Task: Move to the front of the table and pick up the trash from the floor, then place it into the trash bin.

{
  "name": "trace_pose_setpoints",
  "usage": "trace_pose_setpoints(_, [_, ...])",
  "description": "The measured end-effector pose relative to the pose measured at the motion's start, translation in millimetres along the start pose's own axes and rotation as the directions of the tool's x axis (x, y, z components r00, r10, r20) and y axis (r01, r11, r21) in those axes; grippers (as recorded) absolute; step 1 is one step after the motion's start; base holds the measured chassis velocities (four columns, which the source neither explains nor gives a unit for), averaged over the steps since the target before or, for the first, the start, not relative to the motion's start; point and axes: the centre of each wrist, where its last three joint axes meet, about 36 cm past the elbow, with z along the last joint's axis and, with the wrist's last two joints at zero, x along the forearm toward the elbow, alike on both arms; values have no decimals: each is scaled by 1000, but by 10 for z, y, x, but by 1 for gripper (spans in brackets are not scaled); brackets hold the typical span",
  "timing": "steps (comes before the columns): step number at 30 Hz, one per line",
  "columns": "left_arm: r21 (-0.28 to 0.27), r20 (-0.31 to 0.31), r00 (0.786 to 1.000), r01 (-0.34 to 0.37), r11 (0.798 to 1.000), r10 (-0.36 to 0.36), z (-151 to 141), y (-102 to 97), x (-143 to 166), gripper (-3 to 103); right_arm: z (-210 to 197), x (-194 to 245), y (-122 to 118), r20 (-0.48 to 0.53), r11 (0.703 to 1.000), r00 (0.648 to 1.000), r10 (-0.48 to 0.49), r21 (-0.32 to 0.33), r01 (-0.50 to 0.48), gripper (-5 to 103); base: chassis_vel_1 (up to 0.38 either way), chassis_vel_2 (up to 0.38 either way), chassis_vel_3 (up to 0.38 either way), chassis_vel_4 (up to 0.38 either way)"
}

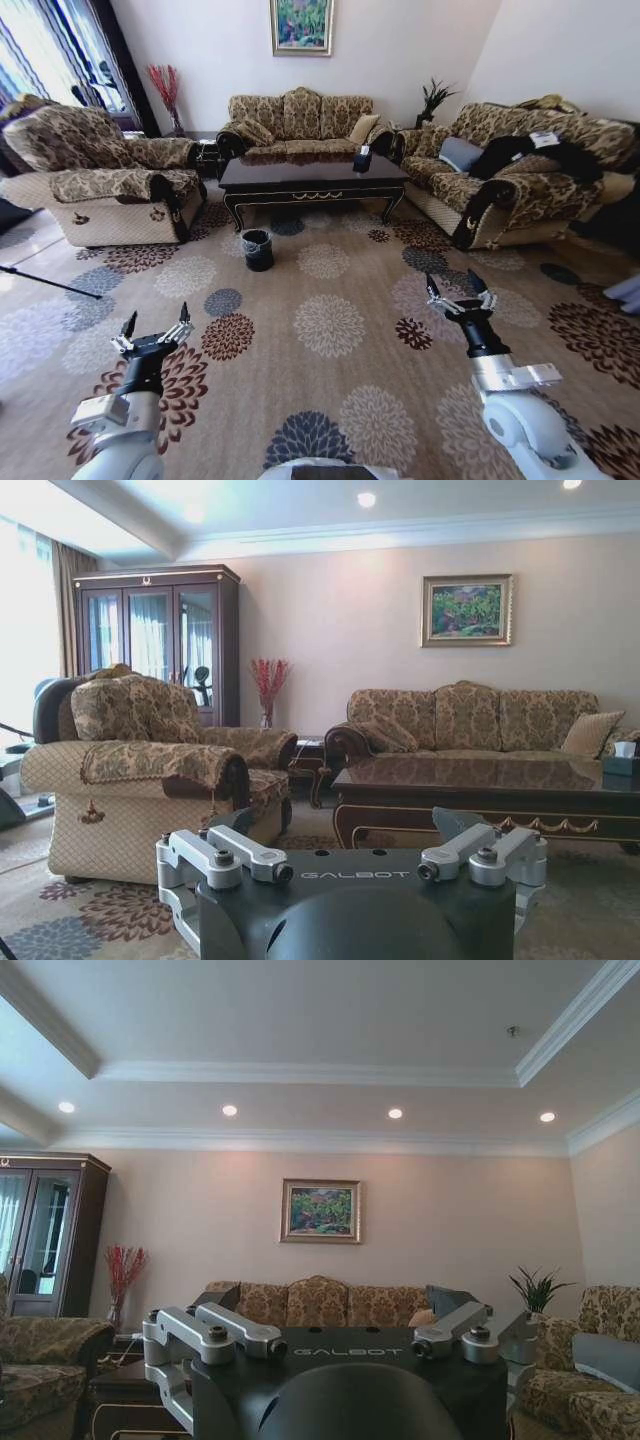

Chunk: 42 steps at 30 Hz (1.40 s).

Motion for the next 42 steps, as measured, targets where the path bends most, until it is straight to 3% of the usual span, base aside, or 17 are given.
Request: trace_pose_setpoints(42, [0, 0, 1000, 0, 1000, 0, 0, 0, 0, 100, 0, 0, 0, 0, 1000, 1000, 0, 0, 0, 100, 0, 0, 0, 0])
